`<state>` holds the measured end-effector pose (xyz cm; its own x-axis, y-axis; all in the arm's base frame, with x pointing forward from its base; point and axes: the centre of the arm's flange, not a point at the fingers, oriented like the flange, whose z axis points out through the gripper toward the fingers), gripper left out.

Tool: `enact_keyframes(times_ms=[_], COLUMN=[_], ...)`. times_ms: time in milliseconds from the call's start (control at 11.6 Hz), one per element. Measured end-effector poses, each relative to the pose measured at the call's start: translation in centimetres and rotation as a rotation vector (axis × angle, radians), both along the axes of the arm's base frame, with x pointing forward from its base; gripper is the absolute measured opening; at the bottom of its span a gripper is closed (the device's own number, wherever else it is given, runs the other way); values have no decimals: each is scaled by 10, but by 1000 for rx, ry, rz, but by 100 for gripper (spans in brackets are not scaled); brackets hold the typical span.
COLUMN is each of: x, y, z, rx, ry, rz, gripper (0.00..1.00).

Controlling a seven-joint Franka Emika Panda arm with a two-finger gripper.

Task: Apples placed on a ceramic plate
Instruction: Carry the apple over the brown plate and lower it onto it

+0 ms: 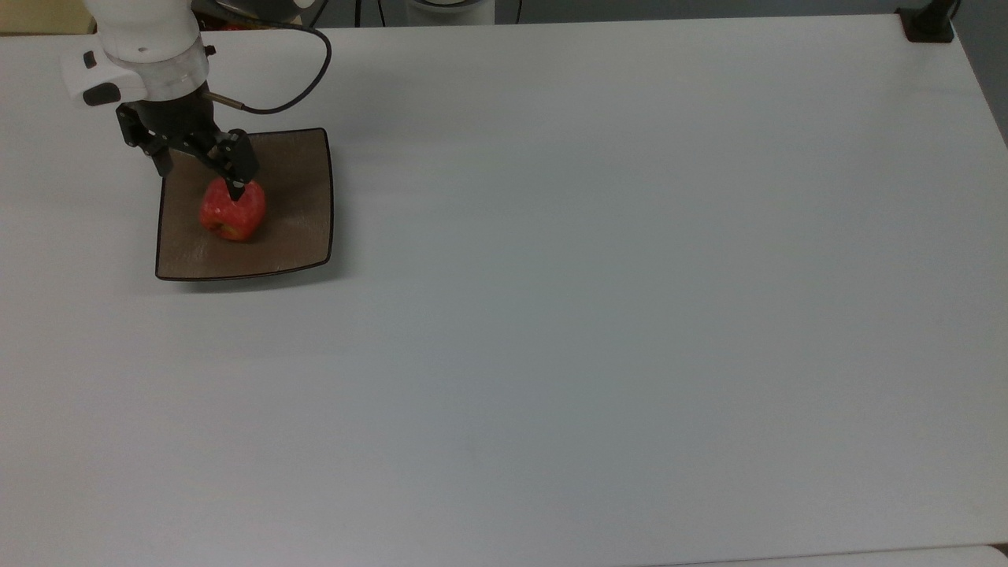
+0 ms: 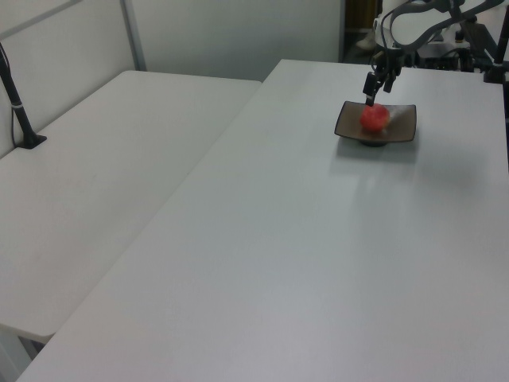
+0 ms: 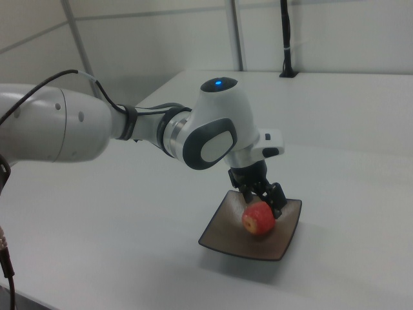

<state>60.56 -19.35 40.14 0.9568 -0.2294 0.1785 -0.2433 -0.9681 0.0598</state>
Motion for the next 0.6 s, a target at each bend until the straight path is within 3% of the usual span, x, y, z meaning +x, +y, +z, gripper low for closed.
enact_keyframes(times_ms=[345, 603], x=[4, -1], y=[-1, -2], z=[12, 50], rx=[-7, -2], ry=[-24, -44], rz=[-4, -17], gripper=[100, 100])
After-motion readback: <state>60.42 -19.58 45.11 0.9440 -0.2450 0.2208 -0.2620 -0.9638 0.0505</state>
